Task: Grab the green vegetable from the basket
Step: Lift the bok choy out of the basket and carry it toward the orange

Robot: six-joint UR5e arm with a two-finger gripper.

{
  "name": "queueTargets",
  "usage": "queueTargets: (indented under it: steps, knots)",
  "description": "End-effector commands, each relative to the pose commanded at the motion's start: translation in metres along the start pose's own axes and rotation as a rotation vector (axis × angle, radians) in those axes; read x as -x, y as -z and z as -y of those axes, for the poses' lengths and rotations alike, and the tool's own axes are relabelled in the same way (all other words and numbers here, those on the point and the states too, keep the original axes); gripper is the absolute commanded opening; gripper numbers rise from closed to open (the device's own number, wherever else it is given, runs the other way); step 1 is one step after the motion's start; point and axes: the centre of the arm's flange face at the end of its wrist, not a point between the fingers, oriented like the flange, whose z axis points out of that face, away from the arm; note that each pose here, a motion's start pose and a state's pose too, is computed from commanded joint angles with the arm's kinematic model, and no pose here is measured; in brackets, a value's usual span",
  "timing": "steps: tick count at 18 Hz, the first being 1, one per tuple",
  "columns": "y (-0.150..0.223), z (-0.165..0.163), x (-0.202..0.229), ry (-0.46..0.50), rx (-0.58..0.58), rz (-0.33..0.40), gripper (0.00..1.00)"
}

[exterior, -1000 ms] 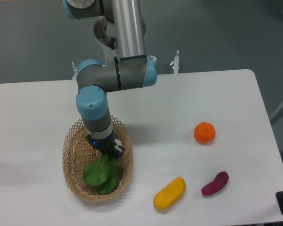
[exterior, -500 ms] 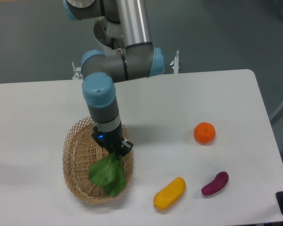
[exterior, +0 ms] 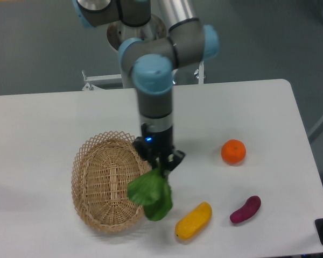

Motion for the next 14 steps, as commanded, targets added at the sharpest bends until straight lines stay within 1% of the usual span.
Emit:
queueTargets:
  steps: [2, 7, 11, 14]
  knots:
    - [0.007, -0.014, 0.022, -0.015, 0.008, 0.01, 0.33]
    - [0.007, -0.052, 0.058, -0.081, 0.02, 0.023, 0.33]
    - [0.007, -0.063, 0.065, -0.09, 0.028, 0.026, 0.33]
    - [0.008, -0.072, 0.073, -0.074, 0.032, 0.031, 0.33]
